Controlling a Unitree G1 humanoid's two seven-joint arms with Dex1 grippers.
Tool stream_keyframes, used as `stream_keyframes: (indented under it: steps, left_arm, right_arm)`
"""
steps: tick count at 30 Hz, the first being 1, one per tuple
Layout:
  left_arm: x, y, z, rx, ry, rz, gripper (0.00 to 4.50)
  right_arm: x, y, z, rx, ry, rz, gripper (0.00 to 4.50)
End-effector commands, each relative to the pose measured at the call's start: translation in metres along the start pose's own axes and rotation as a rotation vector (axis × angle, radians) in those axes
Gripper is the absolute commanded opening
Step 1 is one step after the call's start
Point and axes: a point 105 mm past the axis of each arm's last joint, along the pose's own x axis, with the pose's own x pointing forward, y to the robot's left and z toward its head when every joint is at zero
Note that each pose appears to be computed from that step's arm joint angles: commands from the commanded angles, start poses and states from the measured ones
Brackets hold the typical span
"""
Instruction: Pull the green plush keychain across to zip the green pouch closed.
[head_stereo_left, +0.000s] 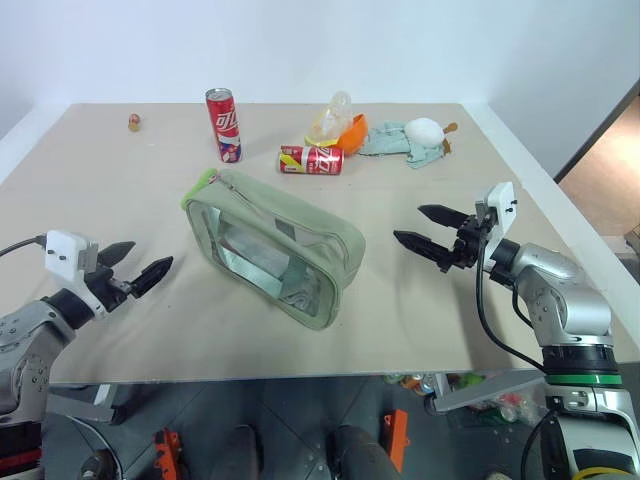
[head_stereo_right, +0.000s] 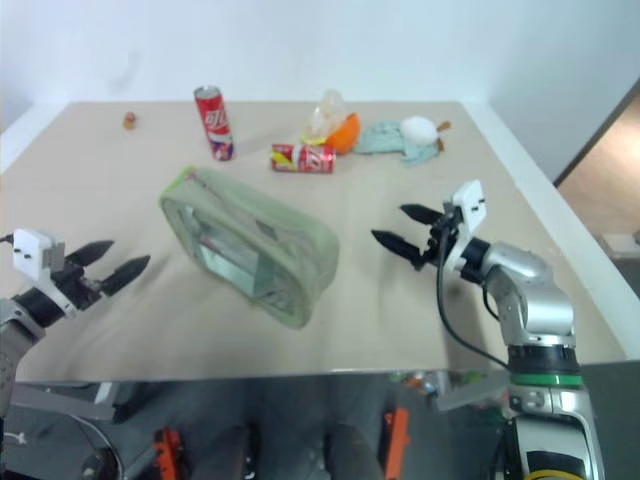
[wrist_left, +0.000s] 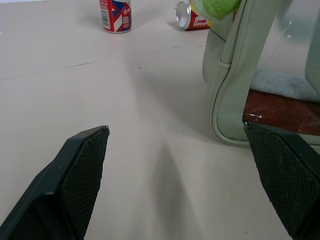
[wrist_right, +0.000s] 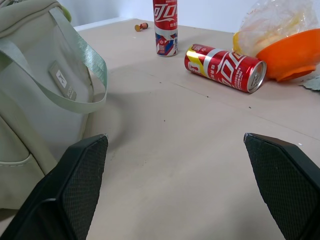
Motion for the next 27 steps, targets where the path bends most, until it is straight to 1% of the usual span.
stream_keyframes:
  steps: [1, 6, 13, 17, 19, 21, 23, 27]
  left_arm:
    - [0.002, -0.004, 0.013, 0.042, -0.041, -0.025, 4.48]
    - [0.005, -0.015, 0.021, 0.008, -0.075, -0.098, 4.48]
    - [0.004, -0.017, 0.025, 0.01, -0.071, -0.13, 4.48]
    - [0.001, -0.021, 0.029, 0.026, -0.065, -0.168, 4.48]
    - [-0.002, -0.028, 0.036, 0.043, -0.065, -0.219, 4.48]
    - [-0.007, -0.041, 0.044, 0.034, -0.065, -0.299, 4.48]
    - [-0.014, -0.064, 0.049, 0.018, -0.04, -0.428, 4.48]
    - [-0.027, -0.117, 0.053, -0.034, 0.029, -0.691, 4.48]
  right_arm:
    - [0.001, 0.006, 0.01, -0.036, -0.023, 0.018, 4.5]
    - [0.002, 0.01, 0.009, -0.041, -0.02, 0.022, 4.5]
    - [0.002, 0.01, 0.012, -0.049, -0.027, 0.021, 4.5]
    - [0.001, 0.01, 0.018, -0.068, -0.034, 0.014, 4.5]
    - [-0.003, 0.009, 0.027, -0.074, -0.044, 0.012, 4.5]
    - [-0.008, 0.012, 0.037, -0.097, -0.046, 0.032, 4.5]
    - [-0.009, 0.021, 0.049, -0.094, -0.052, 0.083, 4.5]
    - [0.004, 0.059, 0.07, -0.067, -0.067, 0.25, 4.5]
